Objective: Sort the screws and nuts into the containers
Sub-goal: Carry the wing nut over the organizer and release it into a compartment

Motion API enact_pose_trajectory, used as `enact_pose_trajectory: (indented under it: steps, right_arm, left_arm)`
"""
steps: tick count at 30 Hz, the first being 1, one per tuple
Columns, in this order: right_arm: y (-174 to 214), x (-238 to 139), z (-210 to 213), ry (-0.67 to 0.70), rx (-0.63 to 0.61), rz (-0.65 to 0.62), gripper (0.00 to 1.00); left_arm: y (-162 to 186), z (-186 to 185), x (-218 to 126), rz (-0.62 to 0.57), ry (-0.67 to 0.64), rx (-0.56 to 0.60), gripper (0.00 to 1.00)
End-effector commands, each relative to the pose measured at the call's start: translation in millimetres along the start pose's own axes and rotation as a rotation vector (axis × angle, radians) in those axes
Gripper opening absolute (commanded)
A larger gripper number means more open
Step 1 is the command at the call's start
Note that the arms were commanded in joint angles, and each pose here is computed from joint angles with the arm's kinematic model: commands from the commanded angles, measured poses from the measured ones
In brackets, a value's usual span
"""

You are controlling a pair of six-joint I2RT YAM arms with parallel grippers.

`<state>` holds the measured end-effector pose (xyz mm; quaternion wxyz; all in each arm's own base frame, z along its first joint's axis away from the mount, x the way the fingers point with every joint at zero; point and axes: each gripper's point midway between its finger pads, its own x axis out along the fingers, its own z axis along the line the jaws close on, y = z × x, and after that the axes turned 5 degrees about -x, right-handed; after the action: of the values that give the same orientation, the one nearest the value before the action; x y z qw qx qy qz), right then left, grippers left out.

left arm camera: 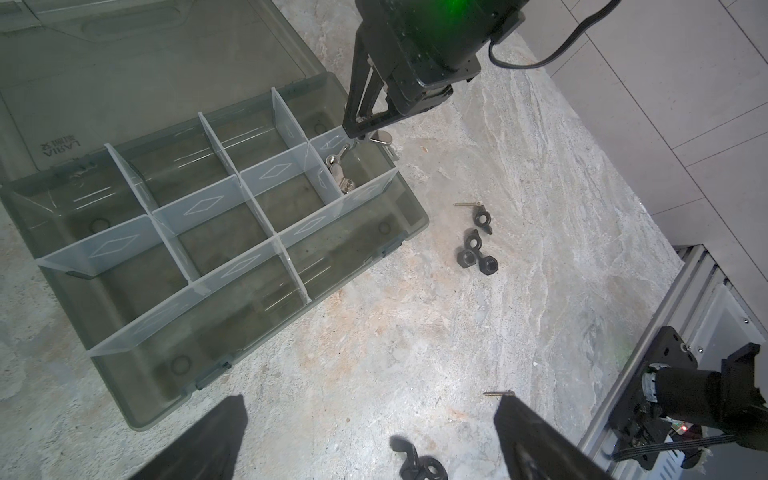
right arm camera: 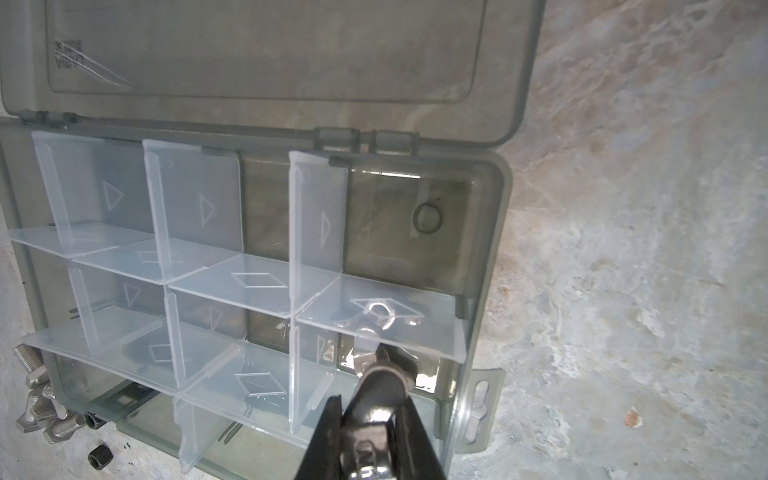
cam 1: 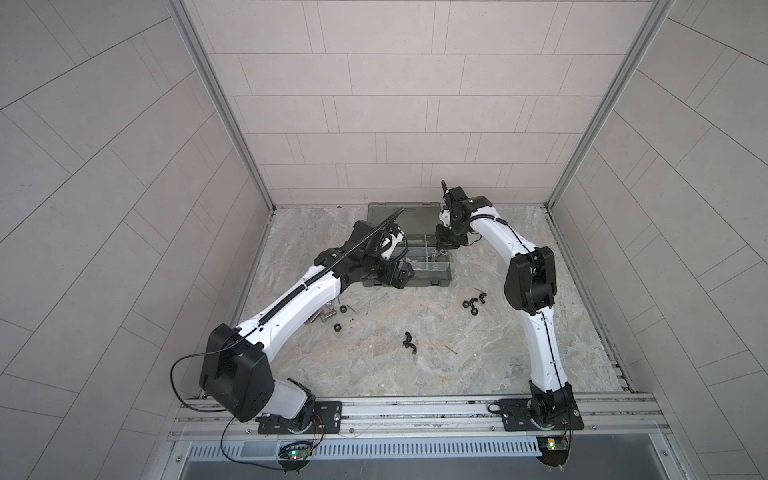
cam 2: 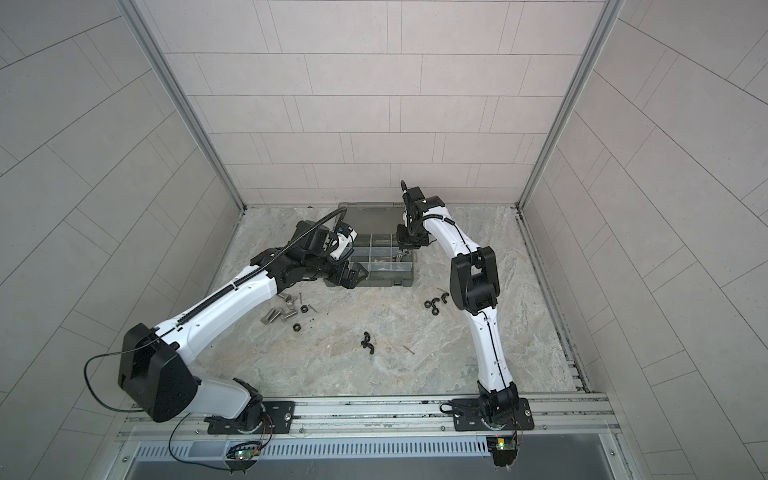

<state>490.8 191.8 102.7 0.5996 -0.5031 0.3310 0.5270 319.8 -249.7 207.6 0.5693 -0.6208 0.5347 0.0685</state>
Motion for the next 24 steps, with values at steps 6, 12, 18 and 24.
enact_pose_trajectory:
  steps: [6,12,18,24]
  right_arm:
    - [17,20,0,0.010,0.006,0.070,0.08]
    - [21,29,-5,0.028,0.010,0.087,0.09]
    - [22,32,-7,0.034,0.015,0.090,0.17]
    - [13,11,1,0.020,0.002,0.047,0.36]
  left_arm:
    - [10,3,-6,0.013,-0.015,0.020,1.00]
    - [12,4,-5,0.015,-0.015,0.023,1.00]
    - [14,6,-7,0.018,-0.025,0.024,1.00]
    - [14,8,-8,0.018,-0.037,0.028,1.00]
